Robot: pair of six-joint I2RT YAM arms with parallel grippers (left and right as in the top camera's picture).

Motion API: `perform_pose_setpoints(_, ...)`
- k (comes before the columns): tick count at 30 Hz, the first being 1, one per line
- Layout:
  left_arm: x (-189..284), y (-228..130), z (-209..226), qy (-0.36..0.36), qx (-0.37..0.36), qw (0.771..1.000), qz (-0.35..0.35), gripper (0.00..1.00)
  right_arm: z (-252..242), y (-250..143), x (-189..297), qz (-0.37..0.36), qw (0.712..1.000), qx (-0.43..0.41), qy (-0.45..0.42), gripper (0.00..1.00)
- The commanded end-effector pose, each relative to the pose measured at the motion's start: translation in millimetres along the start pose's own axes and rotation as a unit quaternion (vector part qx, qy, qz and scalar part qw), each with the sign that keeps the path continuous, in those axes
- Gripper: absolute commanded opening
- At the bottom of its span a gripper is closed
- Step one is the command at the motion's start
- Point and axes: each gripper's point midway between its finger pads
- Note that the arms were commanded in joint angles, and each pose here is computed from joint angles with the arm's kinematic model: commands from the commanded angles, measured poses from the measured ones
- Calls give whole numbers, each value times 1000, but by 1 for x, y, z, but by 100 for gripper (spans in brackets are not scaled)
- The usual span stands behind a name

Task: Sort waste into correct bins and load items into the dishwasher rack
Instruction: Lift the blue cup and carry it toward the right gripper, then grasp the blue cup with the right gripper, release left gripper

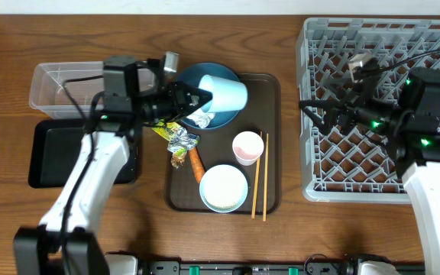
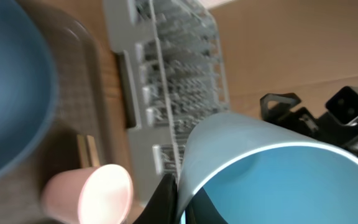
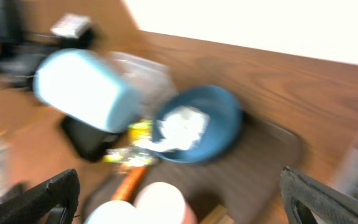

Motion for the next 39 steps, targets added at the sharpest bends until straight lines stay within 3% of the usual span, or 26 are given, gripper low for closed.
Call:
perform_pose_setpoints(1, -14, -12, -14, -49, 67, 994, 67, 6, 39, 11, 1, -36, 987, 8, 154, 99)
perform_pose_setpoints(10, -41, -27, -58, -110, 42, 986, 114, 6, 20, -9, -18, -30, 982, -26, 187, 99)
perform_pose_setpoints(28, -74, -54, -67, -100, 36, 987, 124, 6, 49, -5, -44, -32, 968, 28, 246, 98)
perform_pose_setpoints(35, -75, -55, -68, -99, 36, 987, 123, 6, 49, 4, -44, -37, 968, 28, 247, 70)
perform_pose_setpoints(39, -75, -55, -68, -99, 36, 987, 123, 6, 49, 4, -44, -37, 968, 29, 246, 66)
Point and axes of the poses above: each gripper's point midway between its finger pads, its own x axis back along the fingers, its own z axis along the line the jaws close on, y = z × x, and after that the axes turned 10 degrees about x, right-handed
